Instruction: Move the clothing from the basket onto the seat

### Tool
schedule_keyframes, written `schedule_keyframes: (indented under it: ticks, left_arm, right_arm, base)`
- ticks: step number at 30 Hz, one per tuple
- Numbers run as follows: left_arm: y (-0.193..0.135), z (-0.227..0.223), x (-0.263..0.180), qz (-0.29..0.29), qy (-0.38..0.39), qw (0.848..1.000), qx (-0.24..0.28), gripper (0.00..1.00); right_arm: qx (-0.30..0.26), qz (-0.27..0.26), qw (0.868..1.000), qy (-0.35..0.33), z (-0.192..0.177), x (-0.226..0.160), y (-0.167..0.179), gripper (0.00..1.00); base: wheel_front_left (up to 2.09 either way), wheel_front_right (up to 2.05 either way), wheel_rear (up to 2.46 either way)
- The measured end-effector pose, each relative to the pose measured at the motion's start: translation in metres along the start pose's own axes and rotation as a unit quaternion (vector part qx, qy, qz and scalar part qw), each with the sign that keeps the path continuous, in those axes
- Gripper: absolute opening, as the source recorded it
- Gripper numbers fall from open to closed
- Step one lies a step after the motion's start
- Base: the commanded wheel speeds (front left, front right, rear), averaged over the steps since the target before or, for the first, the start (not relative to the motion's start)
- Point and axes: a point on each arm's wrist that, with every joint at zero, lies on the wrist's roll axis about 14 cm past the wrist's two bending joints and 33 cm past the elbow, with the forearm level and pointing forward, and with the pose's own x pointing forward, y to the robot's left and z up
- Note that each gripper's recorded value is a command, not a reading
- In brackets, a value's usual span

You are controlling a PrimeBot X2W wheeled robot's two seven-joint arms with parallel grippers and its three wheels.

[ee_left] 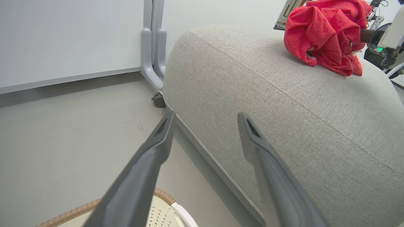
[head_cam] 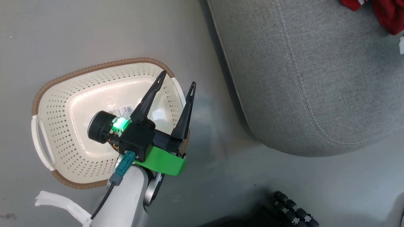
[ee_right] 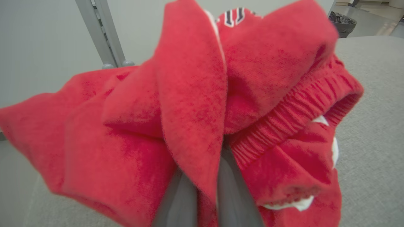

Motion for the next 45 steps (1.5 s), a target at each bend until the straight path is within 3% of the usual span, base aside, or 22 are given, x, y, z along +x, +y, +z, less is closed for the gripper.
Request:
schedule_keyframes:
  ticks: [1, 3, 4, 11, 18, 23, 29, 34, 37, 41, 45]
  left_arm:
    - [0.000, 0.001, 0.000, 0.000, -0.001, 1.000, -0.001, 1.00]
    - [0.000, 0.004, -0.001, 0.002, -0.003, 1.000, 0.000, 1.00]
    - [0.001, 0.006, -0.001, 0.005, -0.005, 1.000, 0.000, 1.00]
    - [-0.004, 0.026, -0.003, 0.007, -0.023, 1.000, 0.003, 1.00]
    - [-0.014, 0.056, -0.016, 0.013, -0.048, 0.999, 0.003, 1.00]
    - [-0.019, 0.082, -0.031, 0.027, -0.071, 0.997, 0.011, 1.00]
    - [-0.022, 0.116, -0.056, 0.058, -0.105, 0.992, 0.027, 1.00]
    - [-0.031, 0.142, -0.075, 0.066, -0.134, 0.988, 0.044, 1.00]
    - [-0.023, 0.154, -0.091, 0.096, -0.148, 0.983, 0.055, 1.00]
    - [-0.009, 0.162, -0.116, 0.139, -0.157, 0.975, 0.068, 1.00]
    - [0.006, 0.167, -0.141, 0.186, -0.164, 0.966, 0.078, 1.00]
  right_arm:
    - [0.009, -0.002, 1.000, 0.012, -0.008, -0.001, 0.000, 0.00]
    - [0.007, 0.005, 1.000, 0.023, -0.013, -0.002, 0.004, 0.77]
    - [0.006, 0.006, 1.000, 0.020, -0.009, -0.001, 0.004, 1.00]
    - [0.039, -0.015, 0.999, -0.003, 0.012, -0.011, -0.010, 1.00]
    - [0.062, -0.022, 0.997, -0.040, 0.038, -0.050, -0.021, 1.00]
    - [0.054, 0.007, 0.994, -0.091, 0.076, -0.079, -0.012, 1.00]
    - [0.058, 0.064, 0.977, -0.194, 0.140, -0.124, 0.019, 1.00]
    - [0.061, 0.108, 0.959, -0.256, 0.168, -0.166, 0.054, 1.00]
    - [0.048, 0.136, 0.951, -0.272, 0.170, -0.184, 0.081, 1.00]
    - [0.070, 0.152, 0.944, -0.285, 0.167, -0.197, 0.111, 1.00]
    - [0.077, 0.175, 0.944, -0.270, 0.152, -0.207, 0.139, 1.00]
  base:
    - [0.00, 0.00, 0.00]
    - [0.00, 0.00, 0.00]
    - [0.00, 0.00, 0.00]
    - [0.00, 0.00, 0.00]
    - [0.00, 0.00, 0.00]
    - [0.00, 0.00, 0.00]
    - [0.00, 0.00, 0.00]
    - [0.00, 0.00, 0.00]
    - [0.00, 0.00, 0.00]
    - [0.00, 0.00, 0.00]
    - [0.00, 0.00, 0.00]
